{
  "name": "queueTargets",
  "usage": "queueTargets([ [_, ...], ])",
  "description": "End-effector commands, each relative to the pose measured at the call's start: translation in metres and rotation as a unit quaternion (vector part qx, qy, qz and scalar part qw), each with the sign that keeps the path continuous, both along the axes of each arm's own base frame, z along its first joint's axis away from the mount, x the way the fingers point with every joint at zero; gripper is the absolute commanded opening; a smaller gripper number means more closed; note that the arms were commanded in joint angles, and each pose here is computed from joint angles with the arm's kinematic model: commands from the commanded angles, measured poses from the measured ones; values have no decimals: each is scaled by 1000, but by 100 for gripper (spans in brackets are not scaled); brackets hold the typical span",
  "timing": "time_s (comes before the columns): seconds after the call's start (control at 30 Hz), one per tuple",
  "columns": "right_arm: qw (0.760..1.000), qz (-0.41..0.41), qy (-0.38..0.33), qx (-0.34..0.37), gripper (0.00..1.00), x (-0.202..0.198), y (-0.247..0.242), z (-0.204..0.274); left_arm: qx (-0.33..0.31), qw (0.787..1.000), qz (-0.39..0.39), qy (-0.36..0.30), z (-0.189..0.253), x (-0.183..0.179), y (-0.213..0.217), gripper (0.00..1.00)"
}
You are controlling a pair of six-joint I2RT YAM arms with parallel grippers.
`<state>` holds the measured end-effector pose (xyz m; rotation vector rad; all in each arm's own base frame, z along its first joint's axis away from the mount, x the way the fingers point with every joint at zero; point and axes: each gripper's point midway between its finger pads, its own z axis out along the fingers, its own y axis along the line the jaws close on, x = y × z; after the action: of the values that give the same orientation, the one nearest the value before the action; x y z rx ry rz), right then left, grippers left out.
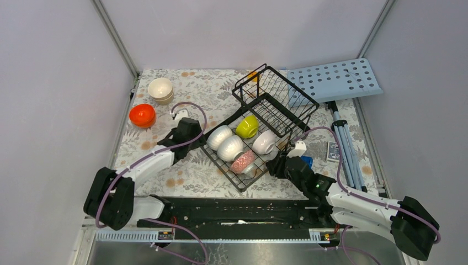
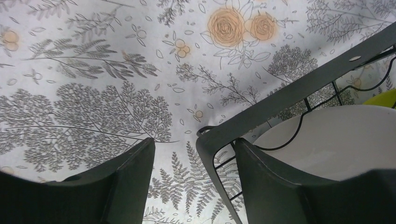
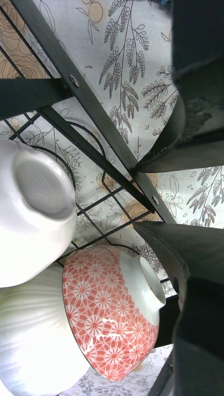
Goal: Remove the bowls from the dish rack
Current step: Adjust the dish rack at the center of the board.
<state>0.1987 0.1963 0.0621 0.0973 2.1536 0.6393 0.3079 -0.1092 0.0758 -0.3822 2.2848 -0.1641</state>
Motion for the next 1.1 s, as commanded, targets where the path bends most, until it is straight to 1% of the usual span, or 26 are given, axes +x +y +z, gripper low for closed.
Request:
queueTargets([
  [0.0,998,59,27,-5,40,-19,9,-12,-36,999,-22,-21,9,15,-19,63],
  [0.07,998,61,24,-7,40,-18,10,-9,-41,999,-22,-19,5,13,-19,56],
  [0.17,998,63,19,-12,40,-15,12,-6,-43,999,-18,-18,1,10,-18,40],
  [0.23,997,67,17,-16,39,-14,13,-4,-46,999,-16,-19,1,10,-18,32],
  [0.43,997,73,15,-23,38,-11,17,-1,-36,999,-6,-8,-8,7,-13,19],
  [0.6,997,73,10,-28,38,-9,18,1,-48,999,15,-10,-9,0,-8,1],
  [0.73,997,73,4,-37,38,-3,20,4,-73,996,42,-27,-4,-14,0,0],
  [0.9,997,70,3,-44,38,4,25,3,-88,994,59,-33,-1,-31,8,0],
  [1.07,997,69,2,-45,38,16,35,4,-130,988,77,-32,-7,-52,11,0],
])
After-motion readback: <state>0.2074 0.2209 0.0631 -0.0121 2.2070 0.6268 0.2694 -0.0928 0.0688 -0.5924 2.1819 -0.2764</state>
